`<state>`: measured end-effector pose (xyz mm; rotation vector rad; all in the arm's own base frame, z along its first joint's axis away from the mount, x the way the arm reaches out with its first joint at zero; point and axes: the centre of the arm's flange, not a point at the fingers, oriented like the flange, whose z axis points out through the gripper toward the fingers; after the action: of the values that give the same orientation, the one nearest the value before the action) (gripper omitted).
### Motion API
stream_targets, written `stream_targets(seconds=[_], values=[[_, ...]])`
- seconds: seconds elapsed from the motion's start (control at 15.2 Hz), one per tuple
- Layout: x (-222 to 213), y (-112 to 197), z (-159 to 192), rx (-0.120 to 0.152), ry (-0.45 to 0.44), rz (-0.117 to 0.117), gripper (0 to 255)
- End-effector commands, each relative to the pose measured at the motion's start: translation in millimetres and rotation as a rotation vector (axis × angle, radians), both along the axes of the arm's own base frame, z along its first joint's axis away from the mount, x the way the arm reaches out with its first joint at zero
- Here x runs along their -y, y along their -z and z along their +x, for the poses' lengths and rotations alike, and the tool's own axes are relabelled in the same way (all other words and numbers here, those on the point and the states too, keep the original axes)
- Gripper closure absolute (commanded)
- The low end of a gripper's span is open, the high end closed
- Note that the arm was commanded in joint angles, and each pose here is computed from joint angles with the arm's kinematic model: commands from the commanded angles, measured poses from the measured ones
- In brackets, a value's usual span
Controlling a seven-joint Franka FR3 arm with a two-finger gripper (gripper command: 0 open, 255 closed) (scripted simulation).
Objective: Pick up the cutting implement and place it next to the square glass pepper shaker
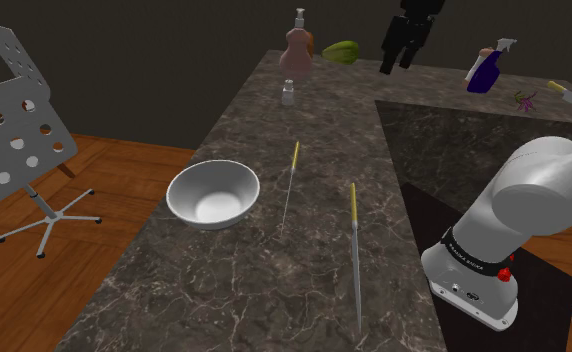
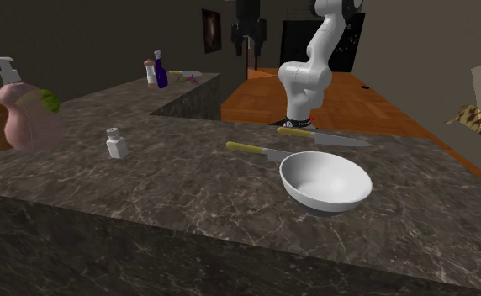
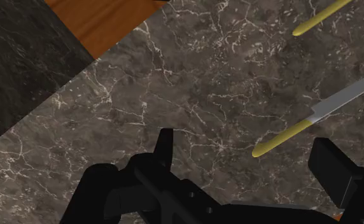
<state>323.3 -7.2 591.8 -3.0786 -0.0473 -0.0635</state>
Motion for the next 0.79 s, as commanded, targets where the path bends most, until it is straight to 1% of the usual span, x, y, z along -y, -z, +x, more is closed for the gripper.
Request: stream_targets(seconds=[0.0,0.33,0.73], values=[[0.0,0.0,0.0,0.0,0.0,0.0,0],[-52.2,43.4,-2.4,-0.009,0.181,-0.01,0],[-113.6,96.2,6.5,-0.021,0.398,-0.022,0]])
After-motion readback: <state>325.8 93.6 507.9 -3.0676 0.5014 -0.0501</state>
